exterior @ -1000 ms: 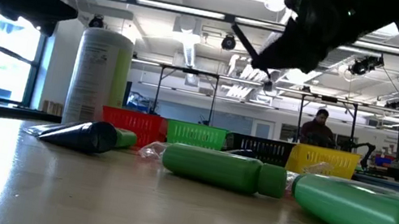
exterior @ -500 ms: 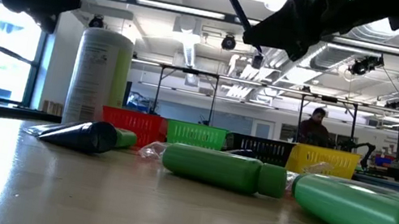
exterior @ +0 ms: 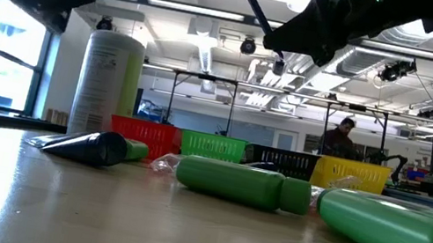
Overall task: Pick & Place Travel size toiletries
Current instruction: Put the blue razor into the black bin
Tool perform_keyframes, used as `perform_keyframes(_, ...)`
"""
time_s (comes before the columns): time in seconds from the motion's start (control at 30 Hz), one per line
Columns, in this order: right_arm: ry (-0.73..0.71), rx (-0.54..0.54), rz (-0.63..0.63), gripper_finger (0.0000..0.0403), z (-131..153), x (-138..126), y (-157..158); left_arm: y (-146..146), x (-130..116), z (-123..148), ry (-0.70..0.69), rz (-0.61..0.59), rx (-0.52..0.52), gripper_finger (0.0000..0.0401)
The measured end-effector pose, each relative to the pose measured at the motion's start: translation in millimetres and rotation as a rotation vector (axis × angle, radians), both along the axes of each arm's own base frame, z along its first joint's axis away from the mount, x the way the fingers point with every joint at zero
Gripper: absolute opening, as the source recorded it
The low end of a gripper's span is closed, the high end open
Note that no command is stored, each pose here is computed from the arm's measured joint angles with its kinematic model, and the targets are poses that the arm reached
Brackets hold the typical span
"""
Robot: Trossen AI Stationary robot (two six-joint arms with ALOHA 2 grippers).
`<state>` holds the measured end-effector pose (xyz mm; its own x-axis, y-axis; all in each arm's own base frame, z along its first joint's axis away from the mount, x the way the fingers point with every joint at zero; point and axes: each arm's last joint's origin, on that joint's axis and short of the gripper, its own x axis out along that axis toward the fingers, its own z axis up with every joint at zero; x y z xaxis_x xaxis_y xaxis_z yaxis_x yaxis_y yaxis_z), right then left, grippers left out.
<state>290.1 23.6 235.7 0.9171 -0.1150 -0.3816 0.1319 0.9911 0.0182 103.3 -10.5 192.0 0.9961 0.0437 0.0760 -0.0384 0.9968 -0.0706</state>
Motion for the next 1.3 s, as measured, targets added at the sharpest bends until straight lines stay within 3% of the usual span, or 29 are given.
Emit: perform_keyframes(1.3,0.000,0.001,-0.001,0.0033,0,0,0,-9,57,-3,-0.079,0.012,0.093,0.0007)
